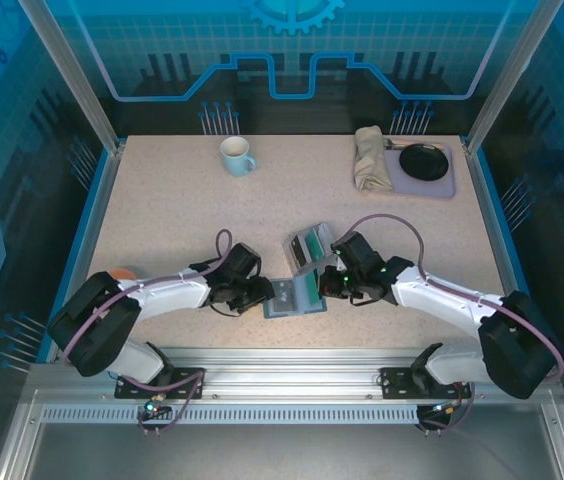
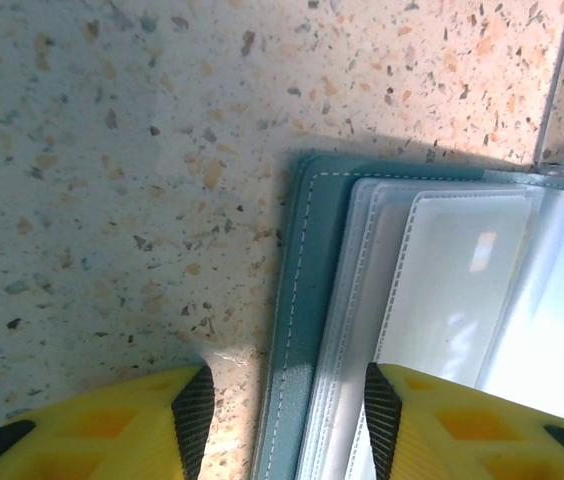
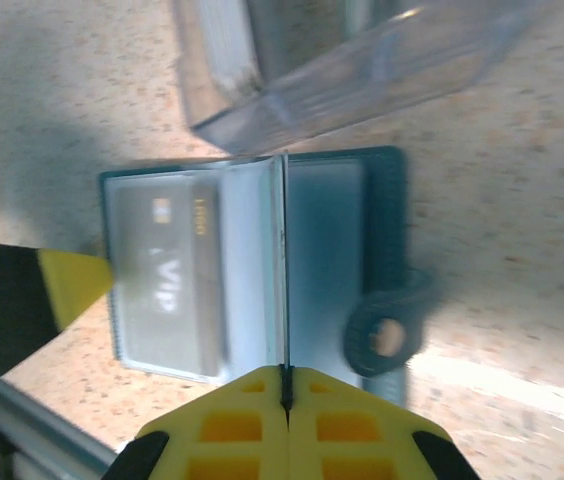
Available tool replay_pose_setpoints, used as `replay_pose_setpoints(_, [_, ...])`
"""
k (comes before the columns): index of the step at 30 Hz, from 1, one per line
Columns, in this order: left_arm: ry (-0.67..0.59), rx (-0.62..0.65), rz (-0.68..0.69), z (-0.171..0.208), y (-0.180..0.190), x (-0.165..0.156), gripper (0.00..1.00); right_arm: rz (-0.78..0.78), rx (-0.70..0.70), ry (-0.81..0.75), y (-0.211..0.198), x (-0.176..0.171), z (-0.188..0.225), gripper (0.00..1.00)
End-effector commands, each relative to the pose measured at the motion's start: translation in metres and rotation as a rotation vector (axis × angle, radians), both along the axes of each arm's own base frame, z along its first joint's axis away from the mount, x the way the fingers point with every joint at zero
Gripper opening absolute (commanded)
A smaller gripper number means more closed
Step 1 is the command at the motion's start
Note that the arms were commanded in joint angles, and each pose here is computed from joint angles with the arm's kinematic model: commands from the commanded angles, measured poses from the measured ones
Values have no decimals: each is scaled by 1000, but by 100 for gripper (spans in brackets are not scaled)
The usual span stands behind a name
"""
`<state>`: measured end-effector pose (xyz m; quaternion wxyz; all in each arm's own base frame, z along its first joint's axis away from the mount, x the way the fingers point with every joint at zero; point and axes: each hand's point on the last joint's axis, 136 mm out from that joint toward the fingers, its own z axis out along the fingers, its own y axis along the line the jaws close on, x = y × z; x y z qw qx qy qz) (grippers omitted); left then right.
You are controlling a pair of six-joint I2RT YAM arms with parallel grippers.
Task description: Put the credit cards into the card holder
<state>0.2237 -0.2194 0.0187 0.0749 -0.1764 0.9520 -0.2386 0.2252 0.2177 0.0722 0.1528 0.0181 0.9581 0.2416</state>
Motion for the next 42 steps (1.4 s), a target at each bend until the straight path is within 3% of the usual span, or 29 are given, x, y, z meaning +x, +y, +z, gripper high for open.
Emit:
replay_pose_setpoints(1, [15,-26,-41,-5,-11,0,47,-42,-143,-23,-34,-4,3,1])
replay_pose_setpoints(6, [29,-8,-44,-10,-9,-2,44,-45,-142,-48,-43,-3,18,2])
replay_pose_setpoints(15, [38,-6,-43,-12,-9,-4,43,39,187,-170,15,2,71,2])
replay_pose_setpoints(25, [51,-2,-52,-16,-10,-5,42,27,281,-76,47,-1,25,1])
replay_pose_setpoints(42, [64,7,-55,-18,-8,-9,41,31,181,-1,40,-14,-29,1])
